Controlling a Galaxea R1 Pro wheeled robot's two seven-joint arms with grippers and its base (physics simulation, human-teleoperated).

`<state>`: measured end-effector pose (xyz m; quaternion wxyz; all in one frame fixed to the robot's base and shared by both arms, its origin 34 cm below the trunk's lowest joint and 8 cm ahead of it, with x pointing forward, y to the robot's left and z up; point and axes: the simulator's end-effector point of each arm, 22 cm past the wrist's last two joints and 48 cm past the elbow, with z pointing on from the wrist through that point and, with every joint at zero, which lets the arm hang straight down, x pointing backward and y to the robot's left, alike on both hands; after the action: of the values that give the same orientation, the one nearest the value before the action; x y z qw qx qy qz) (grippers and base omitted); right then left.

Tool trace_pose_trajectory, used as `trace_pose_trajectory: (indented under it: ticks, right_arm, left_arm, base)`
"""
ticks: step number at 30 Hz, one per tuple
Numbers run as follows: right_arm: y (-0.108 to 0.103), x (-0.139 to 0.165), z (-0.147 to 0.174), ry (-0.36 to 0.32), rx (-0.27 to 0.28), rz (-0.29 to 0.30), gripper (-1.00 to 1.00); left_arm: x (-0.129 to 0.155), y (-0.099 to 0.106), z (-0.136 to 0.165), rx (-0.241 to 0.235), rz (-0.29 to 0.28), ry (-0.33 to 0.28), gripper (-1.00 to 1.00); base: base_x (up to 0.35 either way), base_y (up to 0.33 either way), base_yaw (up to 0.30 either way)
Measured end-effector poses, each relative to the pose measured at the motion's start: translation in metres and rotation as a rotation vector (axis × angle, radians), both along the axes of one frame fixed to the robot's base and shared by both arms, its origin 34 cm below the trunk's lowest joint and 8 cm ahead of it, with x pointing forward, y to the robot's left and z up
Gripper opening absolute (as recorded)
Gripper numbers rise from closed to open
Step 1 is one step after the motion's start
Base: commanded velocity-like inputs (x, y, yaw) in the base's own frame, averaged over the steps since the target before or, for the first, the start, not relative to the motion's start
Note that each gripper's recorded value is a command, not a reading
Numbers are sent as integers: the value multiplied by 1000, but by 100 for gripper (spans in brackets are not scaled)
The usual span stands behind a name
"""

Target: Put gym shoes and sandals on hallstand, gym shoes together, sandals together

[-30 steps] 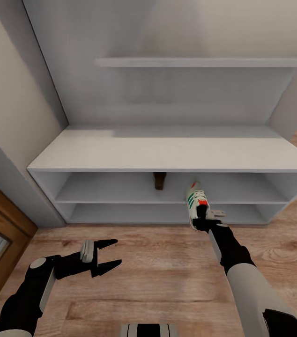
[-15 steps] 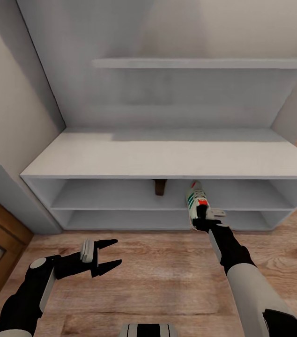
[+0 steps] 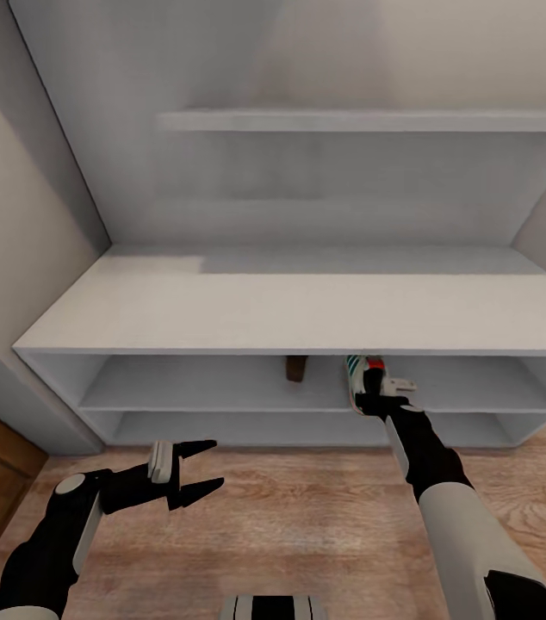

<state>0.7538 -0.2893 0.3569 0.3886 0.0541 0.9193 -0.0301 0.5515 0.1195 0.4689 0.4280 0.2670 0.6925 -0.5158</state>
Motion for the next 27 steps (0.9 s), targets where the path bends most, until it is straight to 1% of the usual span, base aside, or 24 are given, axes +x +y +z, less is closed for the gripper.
trace_pose_trajectory:
  ticks: [3,9,20,27]
  right_arm:
    - [0,1,1,-2,-3,1,-100]
    - [-2,1,2,-3,-12,2,-100]
    - [-3,1,1,-2,-15,3,-100]
    - [-2,1,1,-2,-13,2,-100]
  left_arm:
    - [0,0,0,1,0,1,100]
    - [0,0,0,0,0,0,100]
    - [0,1,0,0,1,1,100]
    - [0,1,0,-1,1,-1,100]
  base:
    - [67,0,0]
    - [177,0,0]
    - [22,0,0]
    - [140,0,0]
